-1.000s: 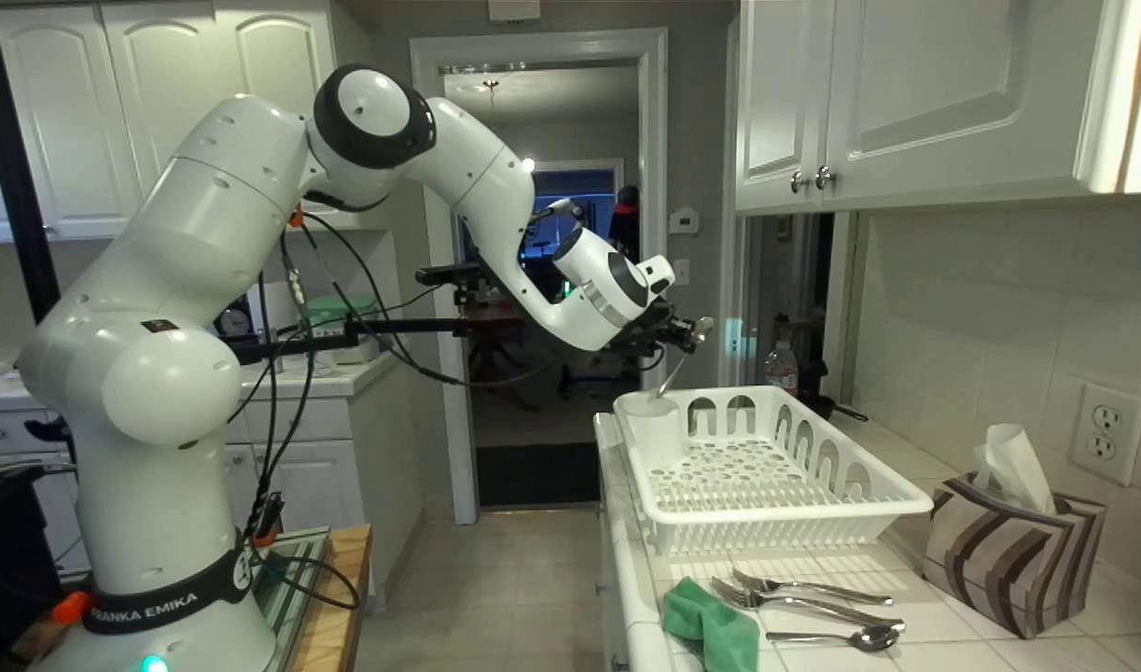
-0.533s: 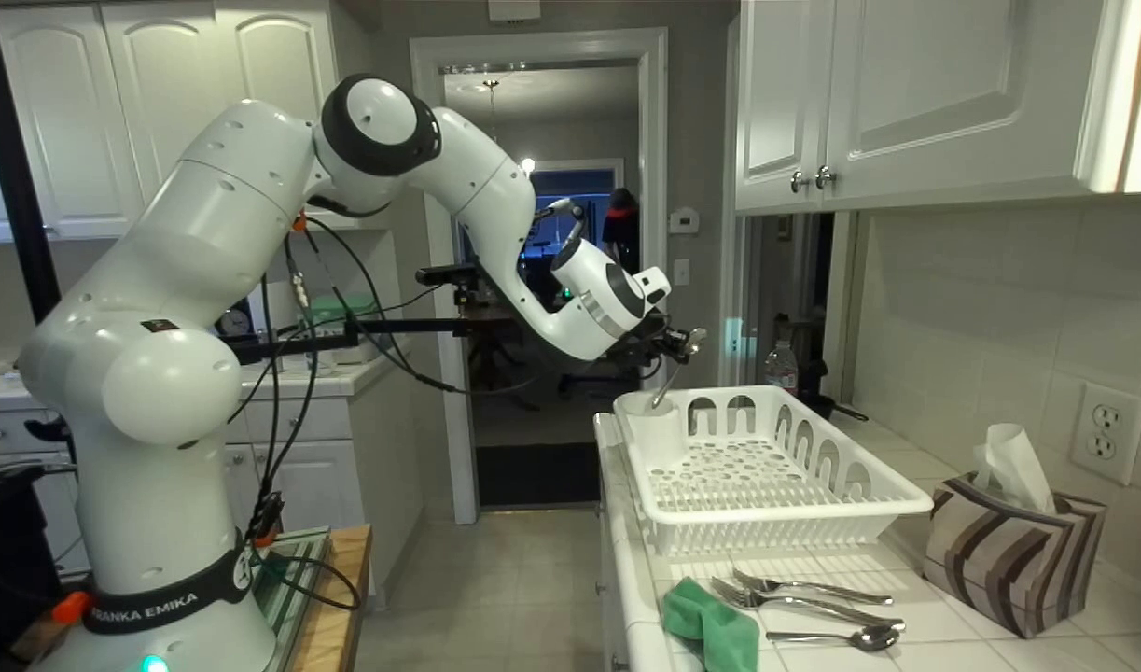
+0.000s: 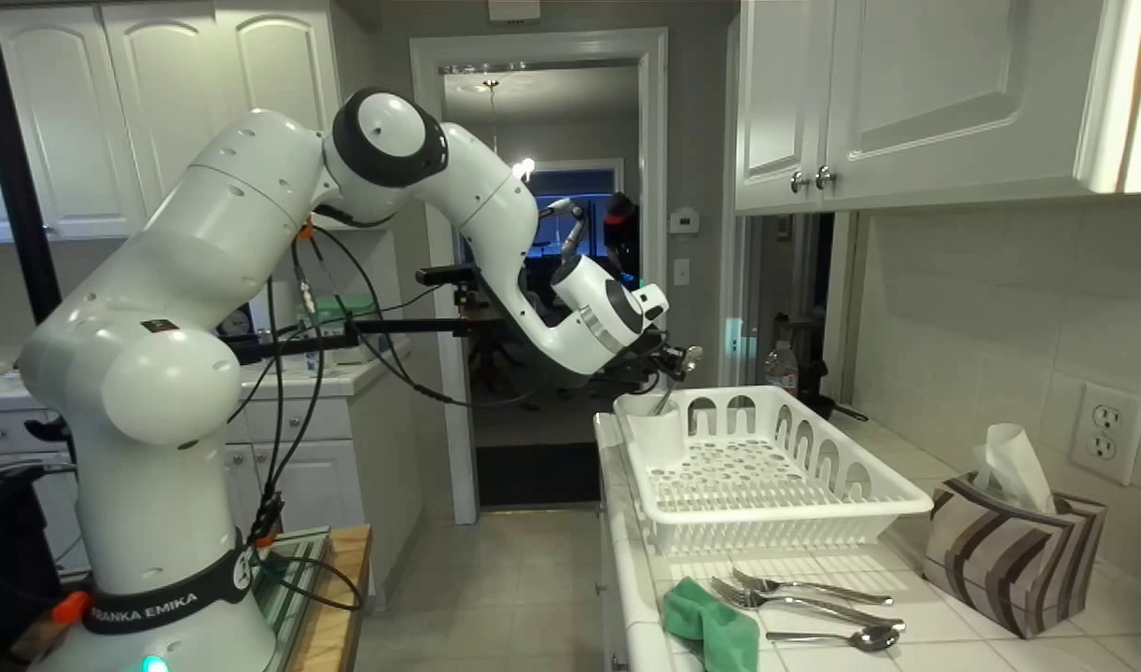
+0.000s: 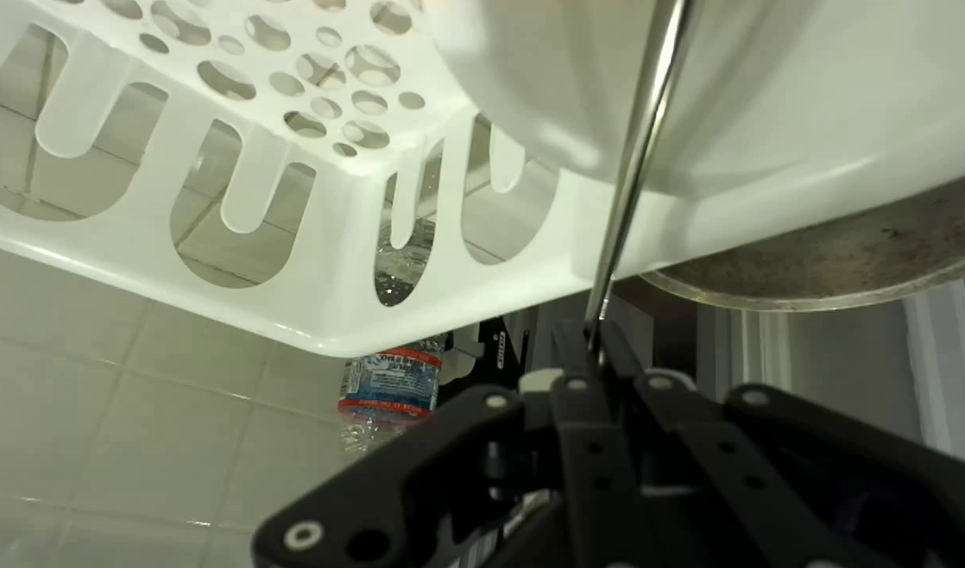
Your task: Put one silver spoon on the dishrack.
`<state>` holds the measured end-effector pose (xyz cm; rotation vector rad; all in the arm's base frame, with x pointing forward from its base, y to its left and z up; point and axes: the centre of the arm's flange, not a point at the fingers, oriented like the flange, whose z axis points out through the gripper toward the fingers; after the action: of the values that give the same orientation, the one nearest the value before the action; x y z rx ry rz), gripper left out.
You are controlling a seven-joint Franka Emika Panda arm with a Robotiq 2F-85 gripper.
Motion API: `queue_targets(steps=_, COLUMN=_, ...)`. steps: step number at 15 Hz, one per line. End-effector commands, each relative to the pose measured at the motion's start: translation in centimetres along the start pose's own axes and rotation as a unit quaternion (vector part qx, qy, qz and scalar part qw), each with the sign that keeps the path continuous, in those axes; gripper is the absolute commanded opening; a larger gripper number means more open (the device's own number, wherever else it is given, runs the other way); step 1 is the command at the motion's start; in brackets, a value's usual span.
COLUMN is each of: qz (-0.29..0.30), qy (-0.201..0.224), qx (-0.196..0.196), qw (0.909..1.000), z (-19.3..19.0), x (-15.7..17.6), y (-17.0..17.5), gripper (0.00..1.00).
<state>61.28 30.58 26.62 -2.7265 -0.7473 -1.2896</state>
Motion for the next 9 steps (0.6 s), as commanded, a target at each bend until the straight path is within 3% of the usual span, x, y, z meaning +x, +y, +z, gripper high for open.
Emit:
queue_targets(steps=1, qz=-0.018, qy=0.004, qx=0.004, qw=0.9998, z=1.01, x=-0.14, y=-0.18, gripper=0.01)
queue_targets(steps=8, qz=-0.028, qy=0.001, qx=0.005, qw=0.9996, z=1.35, x=-0.51, y=-0.45, gripper=0.01)
queue_targets(steps=9, qz=-0.030, qy=0.001, qx=0.005, qw=0.9995, z=1.33, x=-0.51, y=-0.43, gripper=0.22)
